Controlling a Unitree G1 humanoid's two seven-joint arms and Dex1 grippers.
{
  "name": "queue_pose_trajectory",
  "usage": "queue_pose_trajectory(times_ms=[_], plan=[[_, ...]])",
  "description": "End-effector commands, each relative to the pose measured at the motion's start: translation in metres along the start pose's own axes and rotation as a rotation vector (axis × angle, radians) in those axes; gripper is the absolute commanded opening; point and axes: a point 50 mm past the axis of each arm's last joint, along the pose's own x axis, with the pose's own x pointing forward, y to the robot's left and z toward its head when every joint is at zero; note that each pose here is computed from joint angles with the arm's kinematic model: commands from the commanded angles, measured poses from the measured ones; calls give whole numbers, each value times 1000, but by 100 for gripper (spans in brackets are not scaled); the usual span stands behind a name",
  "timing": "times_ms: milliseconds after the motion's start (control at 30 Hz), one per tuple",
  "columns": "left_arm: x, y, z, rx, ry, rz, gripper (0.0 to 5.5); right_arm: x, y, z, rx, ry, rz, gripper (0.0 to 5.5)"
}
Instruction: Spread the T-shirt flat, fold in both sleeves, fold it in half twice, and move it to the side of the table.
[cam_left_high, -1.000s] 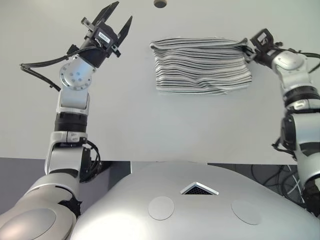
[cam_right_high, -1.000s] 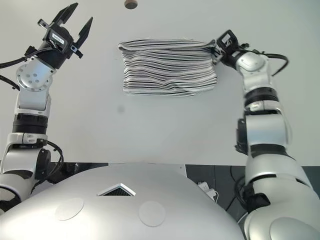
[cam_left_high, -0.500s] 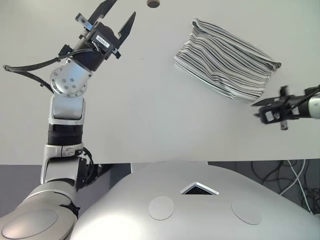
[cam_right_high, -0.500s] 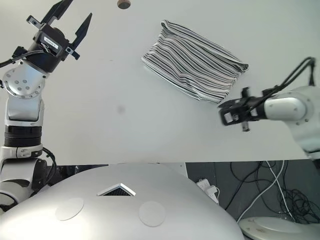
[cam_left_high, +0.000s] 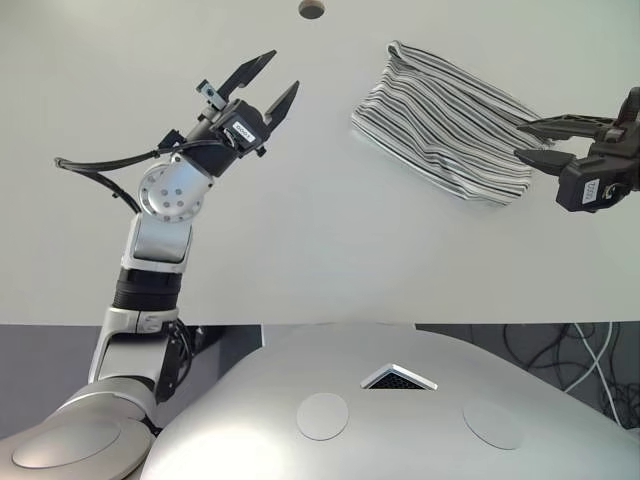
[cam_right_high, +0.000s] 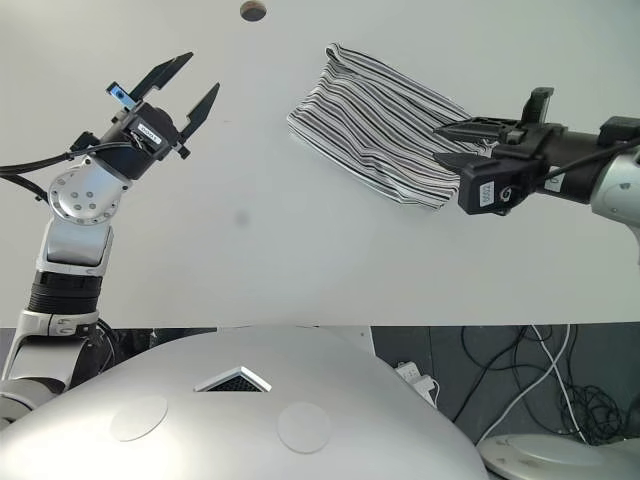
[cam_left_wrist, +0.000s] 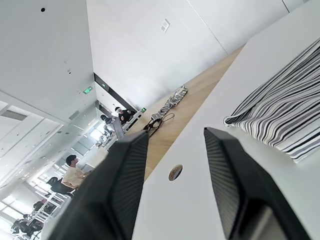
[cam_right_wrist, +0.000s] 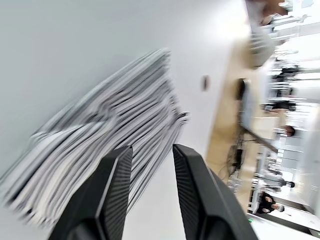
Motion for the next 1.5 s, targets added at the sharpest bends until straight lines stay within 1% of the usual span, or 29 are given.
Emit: queue_pose_trajectory(times_ms=[33, 200, 333, 467, 600, 700, 800, 867, 900, 967, 1033, 1100, 1167, 1267, 1467, 1500], plan=[[1, -4, 2, -2, -17, -3, 204, 39, -9, -24, -101, 46, -90, 151], [3, -4, 4, -5, -33, -2, 204, 91, 6, -61, -156, 91, -32, 151], [3, -5, 6, 5, -42, -11, 204, 111, 17, -84, -206, 138, 28, 151], [1, -3, 7, 9, -47, -16, 204, 116, 36, -102, -283, 198, 132, 151], [-2, 1, 10, 23, -46, -12, 204, 103, 60, -108, -271, 177, 306, 151], [-3, 2, 10, 27, -42, -5, 204, 96, 71, -102, -231, 128, 422, 151], [-1, 3, 12, 31, -45, -6, 204, 94, 97, -89, -188, 89, 612, 151], [1, 5, 11, 37, -43, -8, 204, 100, 113, -68, -113, 15, 702, 151], [1, 7, 10, 40, -40, -8, 204, 108, 116, -52, -75, -47, 717, 151], [3, 9, 7, 59, -30, -13, 204, 131, 109, -15, -9, -187, 682, 151], [5, 8, 5, 94, -21, -29, 204, 150, 91, 16, 35, -277, 598, 151], [7, 6, 3, 131, -14, -51, 204, 161, 76, 38, 67, -325, 542, 151], [7, 5, 1, 159, -5, -64, 204, 164, 69, 53, 62, -353, 518, 151], [8, 1, 0, 187, 3, -83, 204, 164, 62, 59, 65, -343, 479, 151], [8, -11, -5, 212, 22, -123, 204, 159, 53, 43, 95, -219, 417, 151], [7, -16, -7, 213, 30, -144, 204, 161, 47, 41, 119, -200, 369, 151]])
